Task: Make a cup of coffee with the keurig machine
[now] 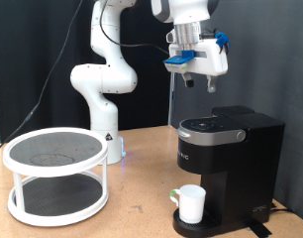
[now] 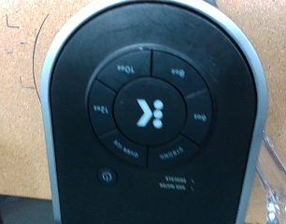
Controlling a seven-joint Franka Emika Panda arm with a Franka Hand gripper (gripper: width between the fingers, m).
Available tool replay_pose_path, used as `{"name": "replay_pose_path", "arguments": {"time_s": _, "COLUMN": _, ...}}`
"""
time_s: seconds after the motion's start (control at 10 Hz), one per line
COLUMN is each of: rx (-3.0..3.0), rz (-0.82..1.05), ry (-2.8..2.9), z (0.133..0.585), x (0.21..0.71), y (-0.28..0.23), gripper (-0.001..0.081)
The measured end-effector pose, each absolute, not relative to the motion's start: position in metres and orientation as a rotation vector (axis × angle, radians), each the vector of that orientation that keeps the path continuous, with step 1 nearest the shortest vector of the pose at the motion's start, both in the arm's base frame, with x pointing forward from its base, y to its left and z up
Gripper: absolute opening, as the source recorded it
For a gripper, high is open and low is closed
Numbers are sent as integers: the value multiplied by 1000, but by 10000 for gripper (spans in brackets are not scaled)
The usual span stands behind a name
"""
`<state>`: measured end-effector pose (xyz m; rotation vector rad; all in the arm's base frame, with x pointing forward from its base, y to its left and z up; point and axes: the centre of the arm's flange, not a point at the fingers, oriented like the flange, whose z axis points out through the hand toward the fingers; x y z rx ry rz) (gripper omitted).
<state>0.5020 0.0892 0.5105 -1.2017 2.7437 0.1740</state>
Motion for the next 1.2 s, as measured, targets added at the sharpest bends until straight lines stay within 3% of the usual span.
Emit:
{"name": "replay_pose_path", "arguments": {"time_s": 0.6, "rx": -1256, "rz": 115, "ry": 2769, "z": 496, "x": 509, "y": 94, "gripper": 705}}
{"name": "replay_pose_path", "arguments": {"time_s": 0.7, "rx": -1259, "rz": 116, "ry": 2770, "z": 495, "x": 509, "y": 94, "gripper": 526}}
{"name": "replay_pose_path", "arguments": {"time_s": 0.8, "rx": -1260, "rz": 119, "ry": 2772, "z": 494, "x": 509, "y": 94, "gripper": 526}}
{"name": "replay_pose_path", "arguments": {"time_s": 0.9, "rx": -1261, "rz": 124, "ry": 2774, "z": 492, "x": 510, "y": 94, "gripper": 337}}
{"name": "replay_pose_path", "arguments": {"time_s": 1.0, "rx": -1262, "rz": 134, "ry": 2779, "z": 488, "x": 511, "y": 93, "gripper": 337}}
{"name": "replay_pose_path", "arguments": {"time_s": 1.2, "rx": -1264, "rz": 161, "ry": 2794, "z": 478, "x": 514, "y": 91, "gripper": 73}}
